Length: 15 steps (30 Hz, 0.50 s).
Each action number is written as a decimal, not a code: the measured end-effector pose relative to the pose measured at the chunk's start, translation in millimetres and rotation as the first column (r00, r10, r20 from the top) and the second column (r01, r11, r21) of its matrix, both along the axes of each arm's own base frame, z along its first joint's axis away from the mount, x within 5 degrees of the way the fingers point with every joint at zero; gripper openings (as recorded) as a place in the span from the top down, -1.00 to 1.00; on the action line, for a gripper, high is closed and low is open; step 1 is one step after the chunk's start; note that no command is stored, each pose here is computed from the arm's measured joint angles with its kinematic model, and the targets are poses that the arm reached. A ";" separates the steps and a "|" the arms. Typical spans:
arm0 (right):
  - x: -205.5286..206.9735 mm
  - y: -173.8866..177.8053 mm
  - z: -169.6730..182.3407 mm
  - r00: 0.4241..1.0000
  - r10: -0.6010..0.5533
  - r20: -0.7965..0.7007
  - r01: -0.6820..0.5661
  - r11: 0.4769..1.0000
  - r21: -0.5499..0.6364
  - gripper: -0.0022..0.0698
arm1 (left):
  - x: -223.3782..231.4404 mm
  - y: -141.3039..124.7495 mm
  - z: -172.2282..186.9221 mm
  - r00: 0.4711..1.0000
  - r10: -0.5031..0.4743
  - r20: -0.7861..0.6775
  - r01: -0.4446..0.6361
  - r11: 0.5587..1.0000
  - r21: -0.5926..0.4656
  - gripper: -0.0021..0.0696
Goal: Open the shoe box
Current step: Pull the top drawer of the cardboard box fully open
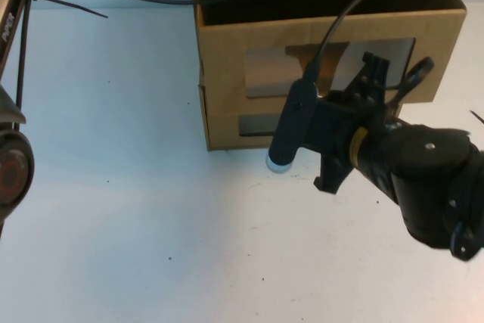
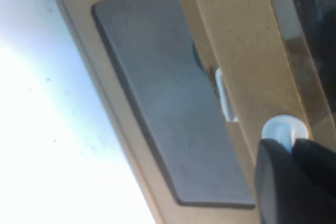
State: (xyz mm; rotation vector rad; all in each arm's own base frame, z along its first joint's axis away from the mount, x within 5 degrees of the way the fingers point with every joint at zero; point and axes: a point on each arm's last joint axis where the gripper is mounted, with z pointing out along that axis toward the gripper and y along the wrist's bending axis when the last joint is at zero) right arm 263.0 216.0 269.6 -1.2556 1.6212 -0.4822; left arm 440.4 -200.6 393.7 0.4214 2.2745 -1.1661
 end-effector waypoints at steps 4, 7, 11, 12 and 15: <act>-18.5 -1.5 3.5 0.999 -0.024 -0.047 0.027 0.998 0.061 0.91 | 0.3 -0.2 -0.6 1.000 0.001 -0.005 -0.001 1.000 -0.003 0.95; -33.4 -2.3 5.8 0.998 -0.029 -0.063 0.034 0.996 0.077 0.91 | 0.3 -0.2 -0.6 1.000 0.002 -0.007 -0.002 1.000 -0.003 0.95; -51.4 -1.0 4.5 0.997 -0.040 -0.068 0.044 0.997 0.060 0.91 | 0.2 -0.3 -0.5 1.000 0.001 -0.008 -0.001 1.000 -0.005 0.95; -55.4 -0.2 5.6 0.997 -0.042 -0.066 0.046 0.997 0.058 0.91 | 0.2 -0.4 -0.4 1.000 0.001 -0.008 -0.001 1.000 -0.007 0.95; -67.4 2.6 4.5 0.996 -0.033 -0.082 0.037 0.998 0.041 0.91 | 0.0 -0.6 -0.2 1.000 -0.001 -0.009 0.001 1.000 -0.010 0.95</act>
